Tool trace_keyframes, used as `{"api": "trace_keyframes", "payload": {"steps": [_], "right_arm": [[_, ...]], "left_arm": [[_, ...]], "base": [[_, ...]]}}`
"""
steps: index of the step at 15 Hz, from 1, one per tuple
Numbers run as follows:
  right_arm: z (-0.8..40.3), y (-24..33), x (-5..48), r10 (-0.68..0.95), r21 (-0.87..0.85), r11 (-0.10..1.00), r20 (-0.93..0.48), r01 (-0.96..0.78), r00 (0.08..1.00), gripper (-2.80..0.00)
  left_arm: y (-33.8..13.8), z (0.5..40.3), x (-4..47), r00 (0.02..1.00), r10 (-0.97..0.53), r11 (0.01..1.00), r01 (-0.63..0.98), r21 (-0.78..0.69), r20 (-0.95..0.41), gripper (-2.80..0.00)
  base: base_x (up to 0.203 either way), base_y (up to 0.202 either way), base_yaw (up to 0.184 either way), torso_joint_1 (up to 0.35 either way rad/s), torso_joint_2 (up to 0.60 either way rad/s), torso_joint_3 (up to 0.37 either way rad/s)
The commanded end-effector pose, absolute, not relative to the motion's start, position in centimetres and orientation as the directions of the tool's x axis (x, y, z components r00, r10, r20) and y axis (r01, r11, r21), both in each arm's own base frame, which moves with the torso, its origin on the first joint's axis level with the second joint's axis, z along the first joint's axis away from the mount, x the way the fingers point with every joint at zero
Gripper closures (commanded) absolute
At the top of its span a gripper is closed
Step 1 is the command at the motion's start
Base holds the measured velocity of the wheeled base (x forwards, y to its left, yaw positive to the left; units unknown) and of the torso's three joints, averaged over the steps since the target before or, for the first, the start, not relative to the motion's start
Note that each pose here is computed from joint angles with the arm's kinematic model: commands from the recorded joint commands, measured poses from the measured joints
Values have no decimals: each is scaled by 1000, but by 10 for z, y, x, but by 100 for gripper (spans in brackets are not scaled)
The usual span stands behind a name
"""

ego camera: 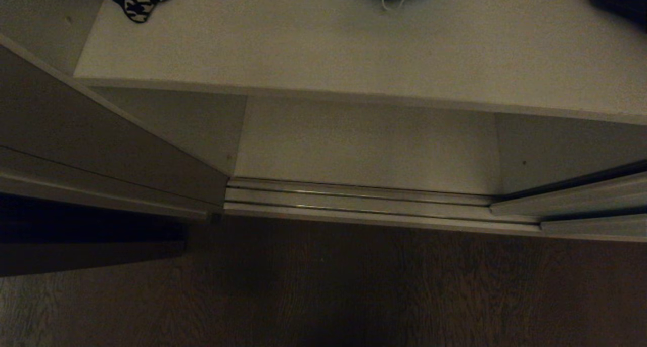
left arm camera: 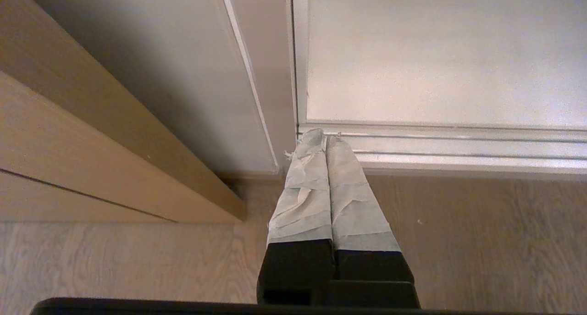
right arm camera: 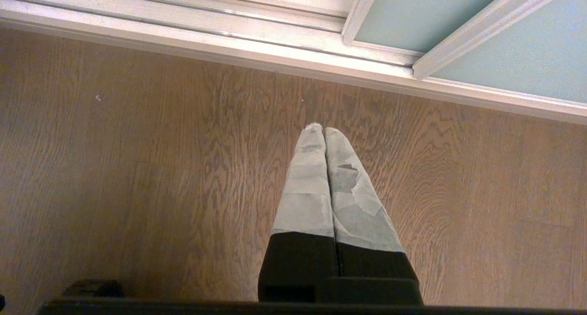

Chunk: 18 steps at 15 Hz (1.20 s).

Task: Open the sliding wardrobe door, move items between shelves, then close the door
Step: Open the door

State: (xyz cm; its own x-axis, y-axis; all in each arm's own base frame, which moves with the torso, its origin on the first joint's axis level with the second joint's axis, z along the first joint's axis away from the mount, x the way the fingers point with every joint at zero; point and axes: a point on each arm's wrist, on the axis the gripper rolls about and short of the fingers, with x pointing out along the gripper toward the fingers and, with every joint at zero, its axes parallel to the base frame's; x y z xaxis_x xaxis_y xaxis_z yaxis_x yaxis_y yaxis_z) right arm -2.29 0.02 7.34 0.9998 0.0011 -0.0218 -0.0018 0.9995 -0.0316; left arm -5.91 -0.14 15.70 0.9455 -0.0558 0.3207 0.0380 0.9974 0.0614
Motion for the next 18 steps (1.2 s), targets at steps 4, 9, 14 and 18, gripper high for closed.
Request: {"api": "trace_keyframes", "payload": {"steps": [4,9,14,18], "right_arm": [[74,0,-23,2,-32,999,-20,-2,1000,0],[73,0,-23,2,-32,999,-21,-2,1000,0],[73,0,-23,2,-32,999,-20,-2,1000,0],[74,0,-23,2,-32,999,-20,-2,1000,0]], "left_arm": [[-1,133,-44,972,-51,997,38,62,231,0],[-1,99,-29,993,-48,993,35,110,111,0],[-1,81,-23,997,-48,984,37,177,58,0],[-1,77,-23,998,-58,984,56,167,6,0]], "base": [[0,0,0,0,0,0],[0,0,0,0,0,0],[0,0,0,0,0,0],[0,0,0,0,0,0]]}}
